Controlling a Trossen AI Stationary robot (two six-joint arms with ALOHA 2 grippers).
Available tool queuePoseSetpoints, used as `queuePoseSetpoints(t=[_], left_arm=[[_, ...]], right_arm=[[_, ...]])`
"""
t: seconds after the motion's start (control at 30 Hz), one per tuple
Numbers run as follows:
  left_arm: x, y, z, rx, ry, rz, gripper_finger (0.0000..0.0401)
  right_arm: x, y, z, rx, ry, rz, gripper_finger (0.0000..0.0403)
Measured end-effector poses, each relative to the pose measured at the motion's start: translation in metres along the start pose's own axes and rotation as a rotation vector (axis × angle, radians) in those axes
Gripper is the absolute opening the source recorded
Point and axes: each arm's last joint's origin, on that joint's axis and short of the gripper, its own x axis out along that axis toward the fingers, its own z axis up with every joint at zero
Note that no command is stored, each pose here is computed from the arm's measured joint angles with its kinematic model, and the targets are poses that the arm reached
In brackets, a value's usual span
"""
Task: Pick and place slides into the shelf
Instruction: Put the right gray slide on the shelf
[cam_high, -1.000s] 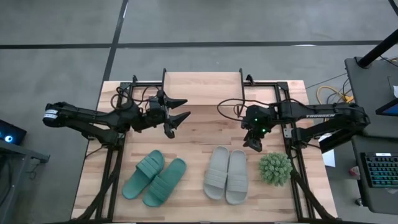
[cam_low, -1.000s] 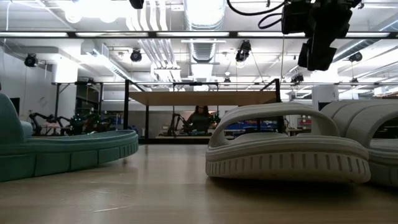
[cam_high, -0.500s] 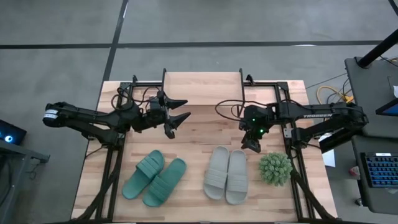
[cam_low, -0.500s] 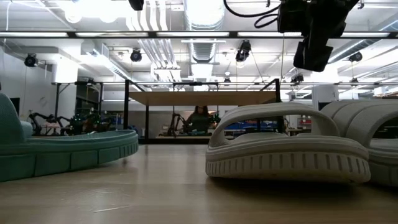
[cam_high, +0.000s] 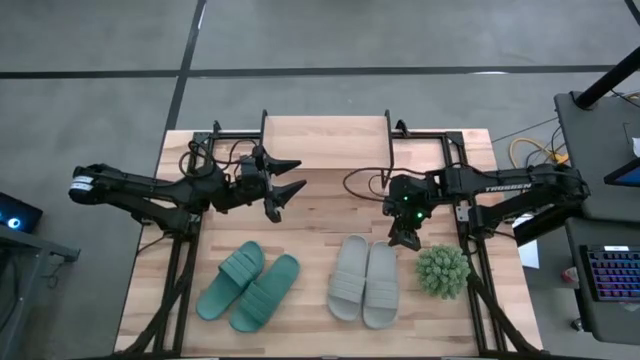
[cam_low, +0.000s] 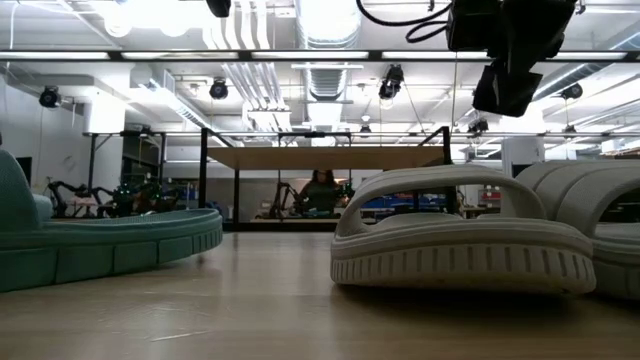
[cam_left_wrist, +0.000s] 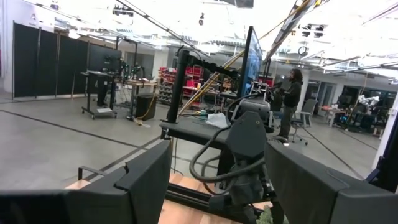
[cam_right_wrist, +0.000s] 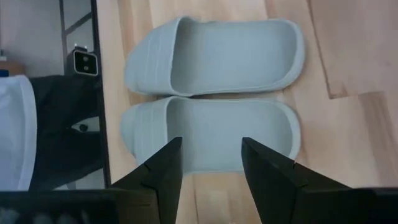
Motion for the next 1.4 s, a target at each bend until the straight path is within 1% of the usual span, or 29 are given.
queuePoseSetpoints(t=[0.57, 0.8, 1.2, 1.4], left_arm=[[0.000, 0.000, 0.000, 0.000, 0.000, 0.000, 0.0244], [0.000, 0.000, 0.000, 0.000, 0.000, 0.000, 0.0244], [0.000, 0.000, 0.000, 0.000, 0.000, 0.000, 0.0244], [0.000, 0.000, 0.000, 0.000, 0.001, 0.000, 0.0244]], right_arm=[[0.029, 0.005, 0.003, -0.021, 0.083, 0.003, 0.0155], [0.031, 0.006, 0.003, -0.017, 0.097, 0.040, 0.0155], [0.031, 0.006, 0.004, -0.021, 0.095, 0.051, 0.0155], [0.032, 0.011, 0.006, -0.054, 0.085, 0.117, 0.0155]])
